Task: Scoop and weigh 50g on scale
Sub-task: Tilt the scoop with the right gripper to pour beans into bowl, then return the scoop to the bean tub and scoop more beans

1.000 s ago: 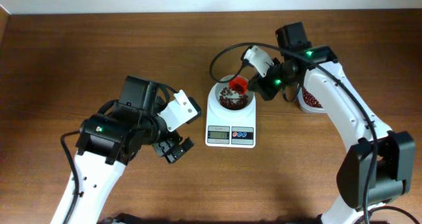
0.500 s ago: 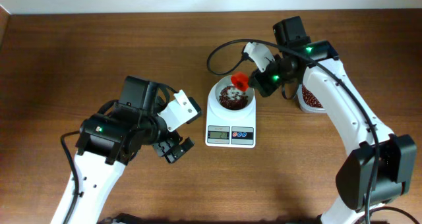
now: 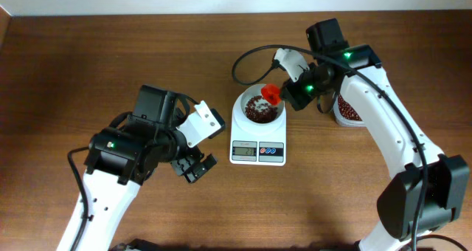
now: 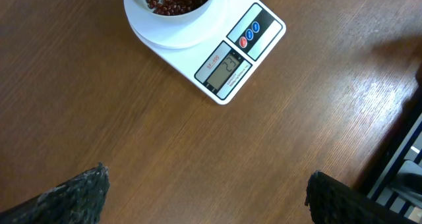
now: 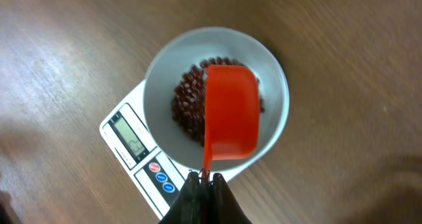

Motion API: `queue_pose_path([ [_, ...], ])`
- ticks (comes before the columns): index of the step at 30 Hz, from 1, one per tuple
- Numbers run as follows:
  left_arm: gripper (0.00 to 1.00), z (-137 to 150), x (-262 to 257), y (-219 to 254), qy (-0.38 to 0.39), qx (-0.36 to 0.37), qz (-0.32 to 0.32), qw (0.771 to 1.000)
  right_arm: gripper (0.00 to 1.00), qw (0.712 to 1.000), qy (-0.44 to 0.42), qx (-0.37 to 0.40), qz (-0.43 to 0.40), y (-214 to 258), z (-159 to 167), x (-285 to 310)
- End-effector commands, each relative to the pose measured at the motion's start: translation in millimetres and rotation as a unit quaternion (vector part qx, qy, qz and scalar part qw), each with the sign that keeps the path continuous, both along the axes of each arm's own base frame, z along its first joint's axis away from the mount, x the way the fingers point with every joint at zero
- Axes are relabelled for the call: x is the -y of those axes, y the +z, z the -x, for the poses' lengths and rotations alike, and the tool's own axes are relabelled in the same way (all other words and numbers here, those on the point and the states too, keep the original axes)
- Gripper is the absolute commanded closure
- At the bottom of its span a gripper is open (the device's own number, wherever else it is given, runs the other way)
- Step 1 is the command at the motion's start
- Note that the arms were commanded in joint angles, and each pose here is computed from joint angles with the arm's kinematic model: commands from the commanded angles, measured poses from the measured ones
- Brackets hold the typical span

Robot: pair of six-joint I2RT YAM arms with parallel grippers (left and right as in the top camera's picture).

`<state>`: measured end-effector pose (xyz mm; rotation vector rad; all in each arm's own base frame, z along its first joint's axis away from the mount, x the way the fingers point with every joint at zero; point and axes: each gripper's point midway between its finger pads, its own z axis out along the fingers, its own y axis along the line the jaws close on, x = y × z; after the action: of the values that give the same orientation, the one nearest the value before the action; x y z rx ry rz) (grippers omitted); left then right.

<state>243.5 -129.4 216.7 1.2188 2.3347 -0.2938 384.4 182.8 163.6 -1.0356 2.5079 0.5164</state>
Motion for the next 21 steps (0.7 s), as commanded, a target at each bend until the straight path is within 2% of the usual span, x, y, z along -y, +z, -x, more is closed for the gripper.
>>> queue_pose_path([
  [1,0.01,-3,0,7,-0.004,0.013,0.002,1.0,0.96,0.996,-0.039,0.064,0.049,20,-18,11],
  [3,0.01,-3,0,7,-0.004,0.013,0.002,1.0,0.96,0.998,0.02,0.049,0.022,24,3,-9],
  [5,0.01,-3,0,7,-0.004,0.013,0.002,1.0,0.96,0.994,-0.018,0.08,0.078,20,-13,4],
  [8,0.01,-3,0,7,-0.004,0.013,0.002,1.0,0.96,0.997,0.013,0.068,0.046,26,2,-16],
  [12,0.01,-3,0,7,-0.004,0.013,0.002,1.0,0.96,0.995,-0.022,0.089,0.025,69,2,-9],
  [15,0.01,-3,0,7,-0.004,0.013,0.002,1.0,0.96,0.989,-0.063,0.132,0.028,111,3,25],
  [17,0.01,-2,0,7,-0.004,0.012,0.002,1.0,0.96,0.979,-0.13,0.142,0.069,124,7,79],
  [21,0.01,-2,0,7,-0.004,0.012,0.002,1.0,0.96,0.964,-0.217,0.066,0.142,99,26,156],
])
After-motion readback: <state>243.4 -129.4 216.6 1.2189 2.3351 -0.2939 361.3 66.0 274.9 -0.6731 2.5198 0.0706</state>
